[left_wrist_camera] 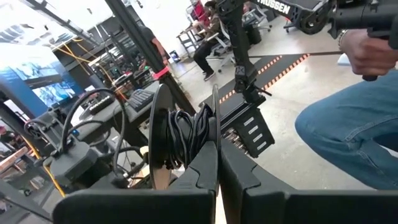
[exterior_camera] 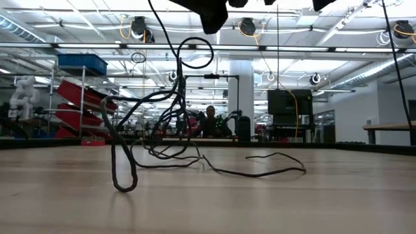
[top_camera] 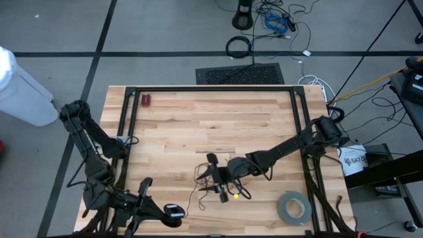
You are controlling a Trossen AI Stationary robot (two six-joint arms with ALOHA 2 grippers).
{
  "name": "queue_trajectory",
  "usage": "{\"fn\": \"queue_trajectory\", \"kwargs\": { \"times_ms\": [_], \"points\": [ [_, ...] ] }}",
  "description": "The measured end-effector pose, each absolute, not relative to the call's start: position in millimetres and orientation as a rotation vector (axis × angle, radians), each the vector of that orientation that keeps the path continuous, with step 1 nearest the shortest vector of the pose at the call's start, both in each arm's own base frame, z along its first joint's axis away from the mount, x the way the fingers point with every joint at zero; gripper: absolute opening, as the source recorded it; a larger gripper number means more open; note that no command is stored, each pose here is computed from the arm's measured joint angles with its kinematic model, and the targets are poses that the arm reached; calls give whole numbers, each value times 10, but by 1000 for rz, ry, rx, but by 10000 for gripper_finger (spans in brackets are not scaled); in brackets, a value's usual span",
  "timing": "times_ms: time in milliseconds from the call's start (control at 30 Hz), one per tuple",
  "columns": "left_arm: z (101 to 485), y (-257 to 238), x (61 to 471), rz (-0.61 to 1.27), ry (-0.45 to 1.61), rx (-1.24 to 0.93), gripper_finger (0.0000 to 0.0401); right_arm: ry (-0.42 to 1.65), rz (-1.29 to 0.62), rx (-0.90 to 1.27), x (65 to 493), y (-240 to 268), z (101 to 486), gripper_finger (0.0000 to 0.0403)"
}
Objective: Coil cords
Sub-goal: Coil the black wire on the spool
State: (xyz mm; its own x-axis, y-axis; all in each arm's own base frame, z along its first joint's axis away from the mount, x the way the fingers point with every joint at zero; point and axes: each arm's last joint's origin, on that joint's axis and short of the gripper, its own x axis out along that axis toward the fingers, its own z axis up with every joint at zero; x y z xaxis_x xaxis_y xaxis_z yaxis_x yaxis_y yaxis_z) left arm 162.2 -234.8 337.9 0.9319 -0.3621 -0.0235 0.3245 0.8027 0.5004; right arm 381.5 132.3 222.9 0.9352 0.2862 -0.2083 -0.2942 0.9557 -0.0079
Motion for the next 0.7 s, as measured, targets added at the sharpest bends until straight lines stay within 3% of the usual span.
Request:
{"fn": "queue_trajectory", "kwargs": {
  "times_ms": [200,700],
  "points": [
    [3379,-2351,1621,-376,-77,523,3,191,365,-12,3872,1268,2179,163],
    [3382,-2357,1620,-398,-87,525,3,221,520,3,4166,1273,2223,80]
  ]
}}
